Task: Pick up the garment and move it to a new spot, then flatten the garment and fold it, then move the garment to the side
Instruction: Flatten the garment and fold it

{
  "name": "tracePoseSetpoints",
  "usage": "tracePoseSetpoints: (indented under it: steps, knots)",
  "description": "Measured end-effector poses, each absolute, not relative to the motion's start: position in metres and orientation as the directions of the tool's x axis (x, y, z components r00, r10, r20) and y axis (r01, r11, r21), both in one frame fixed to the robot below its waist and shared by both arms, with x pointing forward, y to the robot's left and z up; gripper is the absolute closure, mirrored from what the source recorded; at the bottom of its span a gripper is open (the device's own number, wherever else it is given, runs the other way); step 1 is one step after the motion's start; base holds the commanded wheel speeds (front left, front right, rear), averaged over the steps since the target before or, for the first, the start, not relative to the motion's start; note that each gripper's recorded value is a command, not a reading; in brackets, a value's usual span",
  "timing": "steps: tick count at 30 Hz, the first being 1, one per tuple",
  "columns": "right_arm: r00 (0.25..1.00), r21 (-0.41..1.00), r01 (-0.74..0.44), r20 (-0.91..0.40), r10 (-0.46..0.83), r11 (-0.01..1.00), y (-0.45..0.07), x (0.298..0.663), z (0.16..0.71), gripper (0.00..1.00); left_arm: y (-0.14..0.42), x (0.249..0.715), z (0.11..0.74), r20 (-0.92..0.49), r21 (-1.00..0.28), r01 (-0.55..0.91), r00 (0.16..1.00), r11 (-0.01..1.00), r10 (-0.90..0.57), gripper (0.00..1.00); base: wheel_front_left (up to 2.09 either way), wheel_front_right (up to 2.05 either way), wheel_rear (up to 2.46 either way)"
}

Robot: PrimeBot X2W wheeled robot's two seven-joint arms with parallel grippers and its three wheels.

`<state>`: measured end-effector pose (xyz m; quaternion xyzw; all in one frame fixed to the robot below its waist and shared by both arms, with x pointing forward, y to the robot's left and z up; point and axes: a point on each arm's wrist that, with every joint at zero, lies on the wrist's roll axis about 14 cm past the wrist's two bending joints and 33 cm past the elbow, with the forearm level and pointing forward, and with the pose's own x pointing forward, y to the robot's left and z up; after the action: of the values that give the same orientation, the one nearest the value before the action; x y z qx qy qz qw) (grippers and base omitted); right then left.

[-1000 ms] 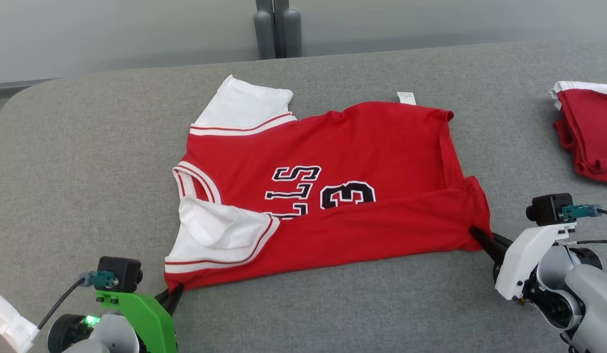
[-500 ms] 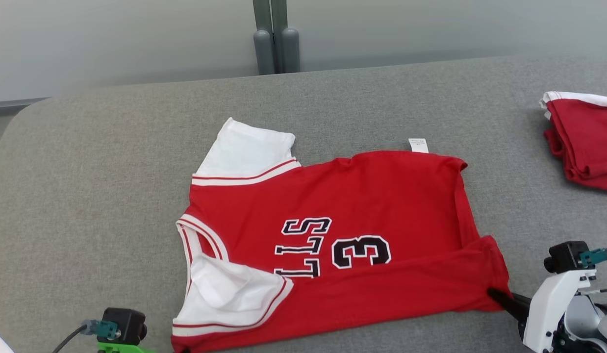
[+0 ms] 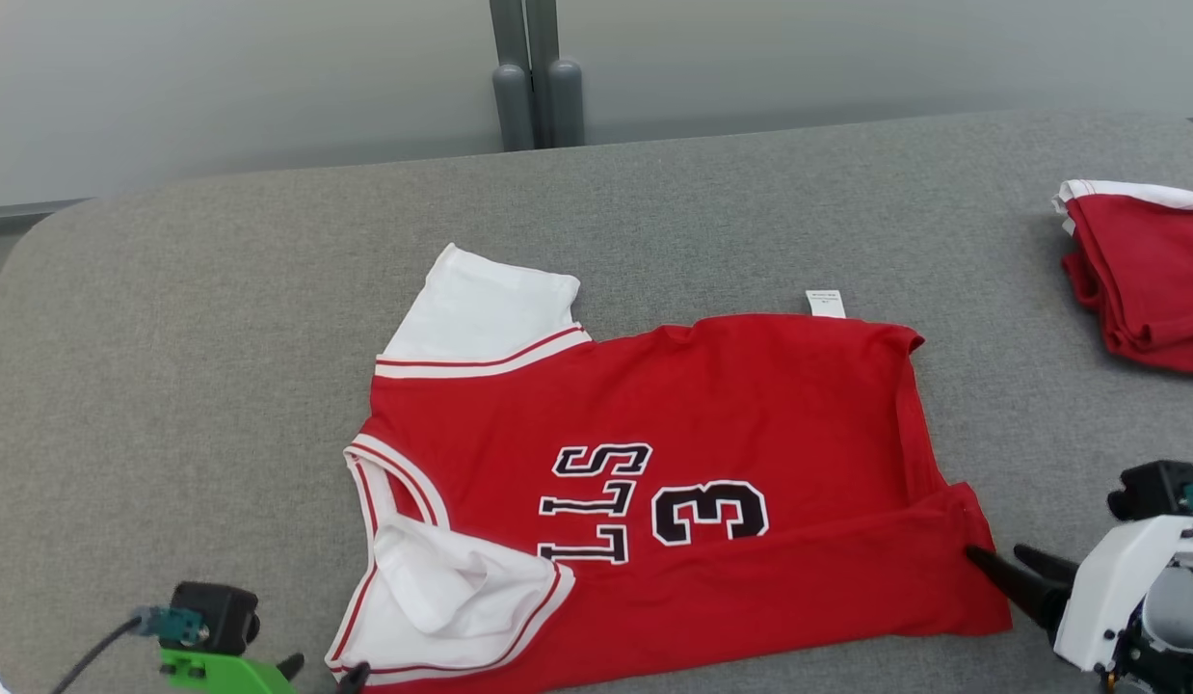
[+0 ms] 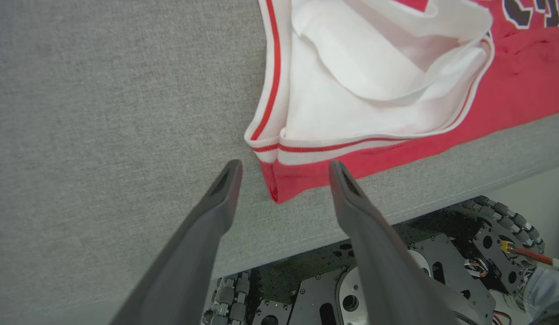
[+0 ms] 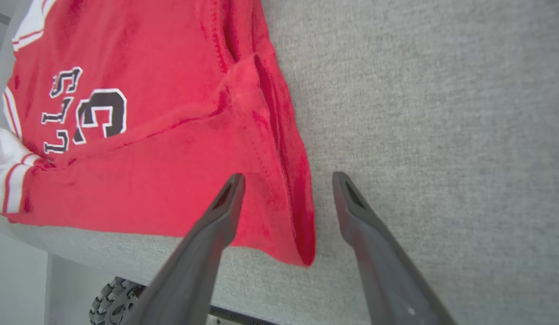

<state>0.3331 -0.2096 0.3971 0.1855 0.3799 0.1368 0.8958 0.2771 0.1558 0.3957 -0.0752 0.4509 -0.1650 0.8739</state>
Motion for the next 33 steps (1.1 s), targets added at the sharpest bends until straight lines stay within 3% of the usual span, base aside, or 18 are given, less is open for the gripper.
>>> tracePoseSetpoints:
  steps: [6,13,23,33]
  knots:
    - [0.812,0.468,-0.104,-0.47,0.346,0.878,-0.222,0.373,0.442,0.0,0.17,0.326,0.434,-0.688,-0.176,0.293,0.647,0.94,-0.33,0.0,0.0,0.0,0.0]
    - [0.884,0.482,-0.119,-0.346,0.314,0.868,-0.22,0.429,0.473,0.0,0.163,0.394,0.476,-0.609,-0.12,0.393,0.696,0.912,-0.38,0.0,0.0,0.0,0.0]
    - [0.805,0.512,-0.071,-0.478,0.352,0.856,-0.205,0.482,0.437,0.0,0.129,0.473,0.471,-0.647,-0.148,0.499,0.604,0.854,-0.466,0.0,0.0,0.0,0.0]
    - [0.67,0.559,-0.004,-0.614,0.417,0.829,-0.195,0.494,0.391,0.0,0.113,0.522,0.436,-0.722,-0.197,0.511,0.502,0.837,-0.476,0.0,0.0,0.0,0.0]
